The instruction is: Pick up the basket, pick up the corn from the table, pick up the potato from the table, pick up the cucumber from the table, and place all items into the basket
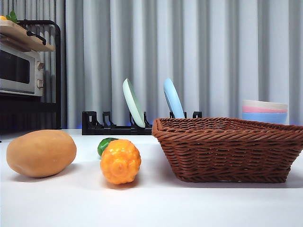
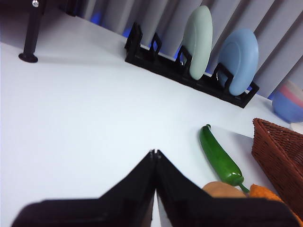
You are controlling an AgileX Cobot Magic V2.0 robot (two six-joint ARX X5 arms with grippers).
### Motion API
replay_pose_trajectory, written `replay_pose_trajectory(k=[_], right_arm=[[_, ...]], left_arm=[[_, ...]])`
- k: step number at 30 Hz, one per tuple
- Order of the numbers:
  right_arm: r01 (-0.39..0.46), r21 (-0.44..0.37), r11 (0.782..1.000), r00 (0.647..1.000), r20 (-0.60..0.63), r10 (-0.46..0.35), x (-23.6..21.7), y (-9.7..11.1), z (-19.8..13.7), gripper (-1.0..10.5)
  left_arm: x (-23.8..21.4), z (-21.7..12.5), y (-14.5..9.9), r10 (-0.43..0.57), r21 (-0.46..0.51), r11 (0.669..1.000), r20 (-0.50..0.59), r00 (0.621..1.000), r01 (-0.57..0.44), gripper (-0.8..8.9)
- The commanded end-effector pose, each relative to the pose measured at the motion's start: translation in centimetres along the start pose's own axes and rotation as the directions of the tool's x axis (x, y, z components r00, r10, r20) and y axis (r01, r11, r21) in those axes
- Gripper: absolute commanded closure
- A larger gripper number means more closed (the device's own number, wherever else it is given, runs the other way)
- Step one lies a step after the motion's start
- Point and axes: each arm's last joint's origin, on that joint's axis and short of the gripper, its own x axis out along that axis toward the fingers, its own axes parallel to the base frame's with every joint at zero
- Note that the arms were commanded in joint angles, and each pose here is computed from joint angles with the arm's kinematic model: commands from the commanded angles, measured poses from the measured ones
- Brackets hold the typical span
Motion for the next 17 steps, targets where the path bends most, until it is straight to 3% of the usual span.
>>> replay_pose_trajectory(k=[1,10,17], right_arm=[[-0.014,0.001,1.0,1.0,0.026,0.013,-0.2,0.8,1.2,9.6],[0.01,-0.124,0.992,0.999,-0.033,-0.014,0.6,3.2,5.5,9.6],[0.039,-0.245,0.969,0.987,-0.139,-0.075,2.8,5.3,9.4,9.6]], left_arm=[[-0.4,1.3,-0.8,-0.035,0.001,0.999,0.022,0.999,0.035,8.21],[-0.8,5.7,-3.1,-0.071,0.074,0.995,-0.024,0.997,0.072,8.21],[0.8,9.6,-4.9,-0.109,0.165,0.977,-0.175,0.978,0.138,8.21]])
